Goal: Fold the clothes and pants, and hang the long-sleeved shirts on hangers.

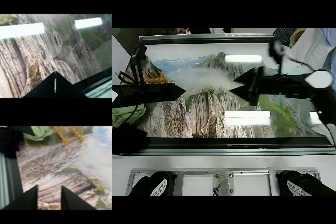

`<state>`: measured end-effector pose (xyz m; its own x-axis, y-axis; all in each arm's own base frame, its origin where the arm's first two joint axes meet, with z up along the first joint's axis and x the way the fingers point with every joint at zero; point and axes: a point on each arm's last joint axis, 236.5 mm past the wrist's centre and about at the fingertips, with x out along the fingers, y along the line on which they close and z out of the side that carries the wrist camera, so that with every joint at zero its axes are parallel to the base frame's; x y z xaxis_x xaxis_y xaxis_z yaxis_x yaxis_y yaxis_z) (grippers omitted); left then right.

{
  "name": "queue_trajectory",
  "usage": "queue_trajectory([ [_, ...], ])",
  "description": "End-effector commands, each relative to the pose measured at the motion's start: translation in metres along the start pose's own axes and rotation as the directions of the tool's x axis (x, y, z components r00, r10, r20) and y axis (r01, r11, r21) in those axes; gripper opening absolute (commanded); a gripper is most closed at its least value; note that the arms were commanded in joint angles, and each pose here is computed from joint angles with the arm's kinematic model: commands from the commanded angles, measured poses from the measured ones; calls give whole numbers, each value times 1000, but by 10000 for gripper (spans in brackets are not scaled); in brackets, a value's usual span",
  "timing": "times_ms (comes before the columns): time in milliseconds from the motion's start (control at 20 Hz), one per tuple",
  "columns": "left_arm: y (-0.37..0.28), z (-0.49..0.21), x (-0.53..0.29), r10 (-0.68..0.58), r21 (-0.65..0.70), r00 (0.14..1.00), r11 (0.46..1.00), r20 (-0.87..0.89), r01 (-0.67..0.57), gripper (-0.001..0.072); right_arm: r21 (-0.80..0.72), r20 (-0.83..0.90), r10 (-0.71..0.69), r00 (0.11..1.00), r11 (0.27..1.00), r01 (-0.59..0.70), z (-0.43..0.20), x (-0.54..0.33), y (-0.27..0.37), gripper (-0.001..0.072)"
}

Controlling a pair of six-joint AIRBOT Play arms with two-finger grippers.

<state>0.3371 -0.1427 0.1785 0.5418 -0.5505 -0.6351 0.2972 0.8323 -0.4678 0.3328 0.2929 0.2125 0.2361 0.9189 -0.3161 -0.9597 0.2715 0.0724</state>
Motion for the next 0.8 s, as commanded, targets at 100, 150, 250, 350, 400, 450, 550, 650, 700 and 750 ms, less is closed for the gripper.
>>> queue_trajectory([
  [100, 4, -11, -3, 10, -11, 1000, 1000, 29, -9, 19, 32, -54, 134, 989, 991, -132, -20, 43, 35, 37],
  [150, 5, -12, -3, 12, -13, 999, 1000, 33, -12, 19, 32, -55, 134, 989, 991, -132, -21, 43, 34, 38],
  [250, 5, -13, -3, 12, -14, 999, 1000, 36, -12, 19, 34, -51, 135, 990, 990, -133, -20, 43, 35, 38],
  [350, 5, -13, -2, 13, -15, 999, 1000, 36, -12, 19, 34, -51, 134, 990, 991, -133, -20, 43, 35, 38],
  [400, 5, -13, -2, 13, -15, 999, 1000, 36, -12, 19, 34, -52, 135, 990, 990, -133, -20, 43, 35, 38],
  [450, 5, -13, -2, 13, -15, 999, 1000, 36, -12, 19, 34, -51, 135, 990, 991, -133, -20, 43, 35, 38],
  [550, 5, -13, -2, 13, -15, 999, 1000, 36, -12, 19, 35, -52, 135, 990, 990, -133, -20, 43, 35, 37],
  [650, 5, -13, -2, 12, -15, 999, 1000, 36, -12, 19, 34, -52, 135, 990, 990, -133, -20, 43, 35, 38],
  [700, 5, -13, -2, 12, -15, 999, 1000, 36, -12, 19, 34, -52, 135, 990, 990, -133, -20, 43, 35, 38],
  [750, 5, -13, -2, 12, -15, 999, 1000, 36, -12, 19, 34, -52, 135, 990, 990, -133, -20, 43, 35, 38],
])
